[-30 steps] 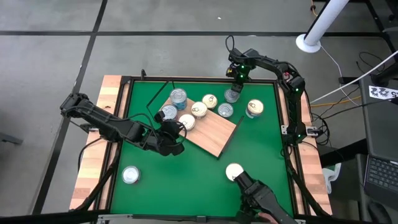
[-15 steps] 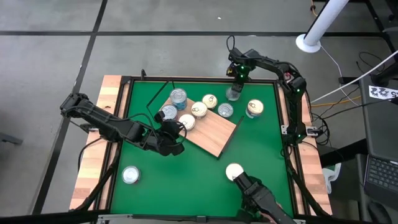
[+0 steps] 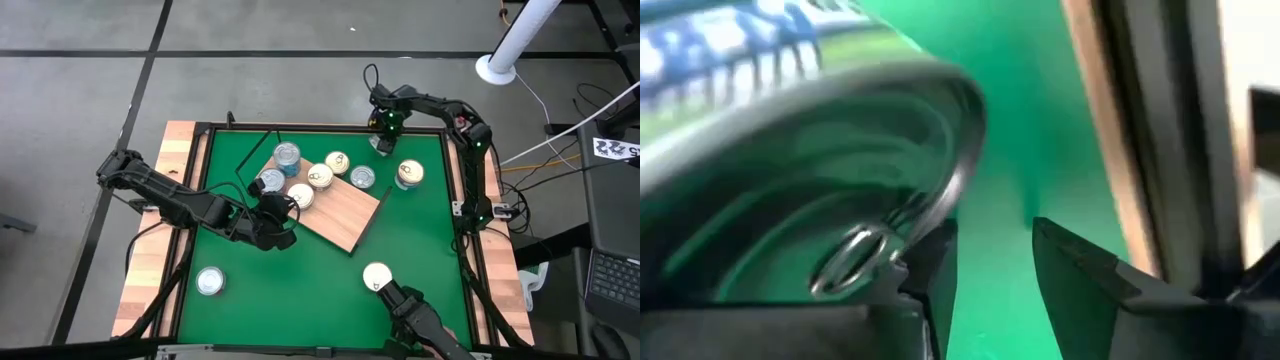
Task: Stack canned seafood by type on shelf
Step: Put the green can on the shelf
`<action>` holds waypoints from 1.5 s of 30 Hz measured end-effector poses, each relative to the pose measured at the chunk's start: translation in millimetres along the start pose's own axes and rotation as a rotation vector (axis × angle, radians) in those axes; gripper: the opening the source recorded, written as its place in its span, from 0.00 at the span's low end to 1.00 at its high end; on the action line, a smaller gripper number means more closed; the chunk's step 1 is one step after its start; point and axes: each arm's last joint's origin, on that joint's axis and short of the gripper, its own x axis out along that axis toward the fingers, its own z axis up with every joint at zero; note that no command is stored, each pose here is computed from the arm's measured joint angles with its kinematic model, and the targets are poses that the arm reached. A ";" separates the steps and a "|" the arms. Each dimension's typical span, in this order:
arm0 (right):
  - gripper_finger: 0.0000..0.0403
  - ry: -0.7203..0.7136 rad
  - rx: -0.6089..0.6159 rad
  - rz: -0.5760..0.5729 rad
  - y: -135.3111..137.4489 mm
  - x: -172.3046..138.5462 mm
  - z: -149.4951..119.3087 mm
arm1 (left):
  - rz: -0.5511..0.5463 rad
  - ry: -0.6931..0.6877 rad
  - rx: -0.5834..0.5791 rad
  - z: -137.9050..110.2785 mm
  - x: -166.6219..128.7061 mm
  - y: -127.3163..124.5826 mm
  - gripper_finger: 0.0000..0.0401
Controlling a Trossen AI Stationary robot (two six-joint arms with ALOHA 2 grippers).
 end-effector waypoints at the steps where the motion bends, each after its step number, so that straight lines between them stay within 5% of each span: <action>1: 0.33 -0.001 0.000 -0.007 -0.3 -0.3 0.4 | 0.000 0.000 0.000 0.0 0.0 0.0 0.08; 16: 0.33 -0.048 0.014 0.121 5.0 6.3 -2.8 | 0.000 0.000 0.000 0.0 0.0 0.0 0.08; 35: 0.33 -0.055 0.019 0.108 9.6 24.9 -9.9 | -0.004 -0.012 -0.019 2.1 0.9 -0.3 0.08; 45: 0.33 -0.054 0.019 0.101 9.4 25.0 -9.9 | 0.071 -0.101 0.052 23.2 48.5 2.8 0.08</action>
